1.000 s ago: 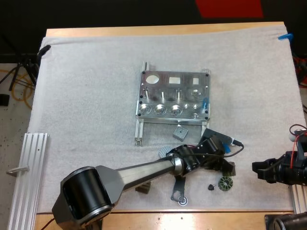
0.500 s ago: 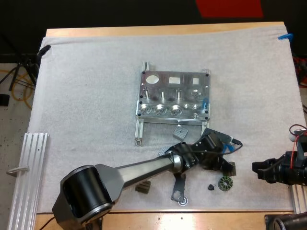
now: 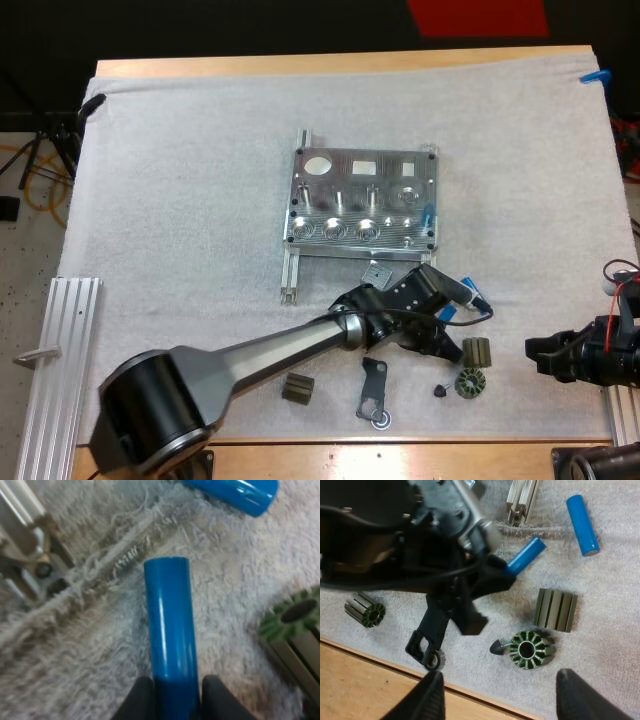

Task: Load cells from right to left

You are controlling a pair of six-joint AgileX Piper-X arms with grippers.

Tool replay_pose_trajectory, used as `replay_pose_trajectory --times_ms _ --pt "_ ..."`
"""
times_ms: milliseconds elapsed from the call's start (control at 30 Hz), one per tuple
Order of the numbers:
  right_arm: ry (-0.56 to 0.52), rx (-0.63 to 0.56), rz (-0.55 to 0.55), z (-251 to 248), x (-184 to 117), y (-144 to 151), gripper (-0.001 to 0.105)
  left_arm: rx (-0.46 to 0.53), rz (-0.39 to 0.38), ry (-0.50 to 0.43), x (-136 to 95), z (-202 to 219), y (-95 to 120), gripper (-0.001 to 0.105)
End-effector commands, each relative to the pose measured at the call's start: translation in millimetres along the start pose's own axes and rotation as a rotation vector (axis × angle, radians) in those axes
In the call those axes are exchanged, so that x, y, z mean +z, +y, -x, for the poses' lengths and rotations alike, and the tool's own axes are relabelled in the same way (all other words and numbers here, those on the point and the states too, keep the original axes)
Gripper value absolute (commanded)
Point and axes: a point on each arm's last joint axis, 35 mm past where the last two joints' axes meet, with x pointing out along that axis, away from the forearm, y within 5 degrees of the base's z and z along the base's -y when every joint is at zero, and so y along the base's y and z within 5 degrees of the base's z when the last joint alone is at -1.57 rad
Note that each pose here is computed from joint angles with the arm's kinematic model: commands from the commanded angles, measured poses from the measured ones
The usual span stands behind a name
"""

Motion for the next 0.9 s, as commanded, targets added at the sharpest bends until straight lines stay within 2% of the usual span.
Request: replay_pose_trajectory --times_ms 0,167,233,433,567,733,867 --pt "-0.005 0.006 0.004 0.9 -0.8 0.5 0.050 0.013 -0.050 -0.036 3.6 15.2 -2.6 0.009" --pt "-0.006 0.011 0.004 0.9 -0.8 0.7 0.050 0.070 -0.196 -0.072 3.3 44.7 -5.2 0.009" --pt "-0.009 0.032 0.004 1.0 -0.7 1.4 0.050 0.071 -0.325 -0.077 1.9 61.6 -7.4 0.009" --pt "-0.024 0.135 -0.001 1.3 -0.1 5.1 0.050 0.071 -0.580 -0.085 -4.0 99.8 -10.8 0.009" --pt "-0.029 0.155 -0.004 1.4 0.2 5.7 0.050 0.063 -0.659 -0.108 -7.7 122.3 -12.7 0.009" --pt "-0.061 0.241 -0.007 2.1 3.1 8.5 0.050 -0.102 -0.734 -0.101 -17.1 150.1 -18.4 0.009" --pt "-0.075 0.253 -0.030 2.2 5.1 8.6 0.050 -0.173 -0.753 -0.121 -21.7 167.2 -21.1 0.009"
